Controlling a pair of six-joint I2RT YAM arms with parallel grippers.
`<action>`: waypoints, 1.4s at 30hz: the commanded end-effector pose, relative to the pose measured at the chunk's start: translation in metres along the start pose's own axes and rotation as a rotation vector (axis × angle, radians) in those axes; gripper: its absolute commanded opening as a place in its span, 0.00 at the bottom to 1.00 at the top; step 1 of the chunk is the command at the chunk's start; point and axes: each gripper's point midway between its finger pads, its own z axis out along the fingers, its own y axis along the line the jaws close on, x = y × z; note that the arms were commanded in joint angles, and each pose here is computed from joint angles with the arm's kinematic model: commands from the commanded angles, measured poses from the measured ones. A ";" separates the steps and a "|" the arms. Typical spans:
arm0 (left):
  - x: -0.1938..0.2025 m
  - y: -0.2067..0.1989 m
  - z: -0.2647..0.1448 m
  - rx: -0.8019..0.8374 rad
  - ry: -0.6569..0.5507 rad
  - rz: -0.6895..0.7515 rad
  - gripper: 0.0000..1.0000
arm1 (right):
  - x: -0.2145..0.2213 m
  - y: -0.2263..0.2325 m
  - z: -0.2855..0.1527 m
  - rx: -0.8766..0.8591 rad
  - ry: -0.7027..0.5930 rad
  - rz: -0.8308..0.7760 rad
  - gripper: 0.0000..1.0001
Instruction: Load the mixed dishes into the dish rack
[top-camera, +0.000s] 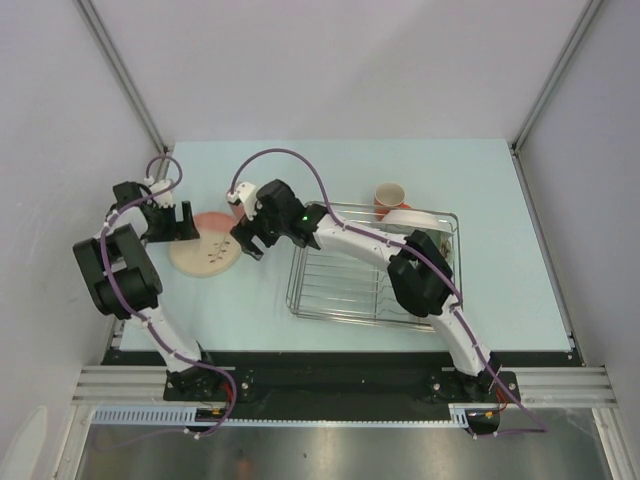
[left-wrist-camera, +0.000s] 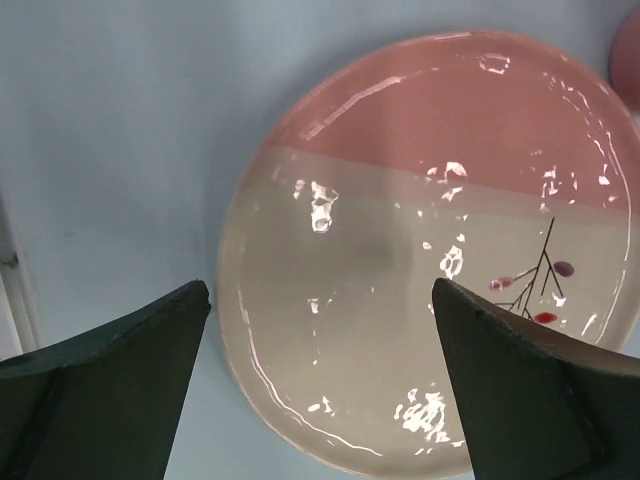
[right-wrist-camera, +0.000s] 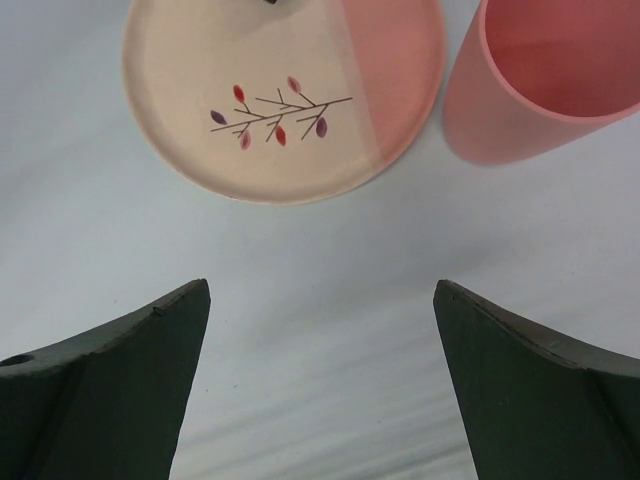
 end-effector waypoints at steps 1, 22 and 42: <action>-0.028 0.013 0.005 -0.019 -0.062 -0.003 1.00 | -0.009 0.001 0.009 -0.051 -0.046 0.074 1.00; 0.015 -0.016 0.023 0.180 0.035 0.045 0.89 | 0.030 0.013 0.049 -0.302 0.016 0.438 1.00; 0.038 -0.065 0.000 0.338 0.101 0.126 0.75 | 0.044 -0.003 0.059 -0.274 0.024 0.521 1.00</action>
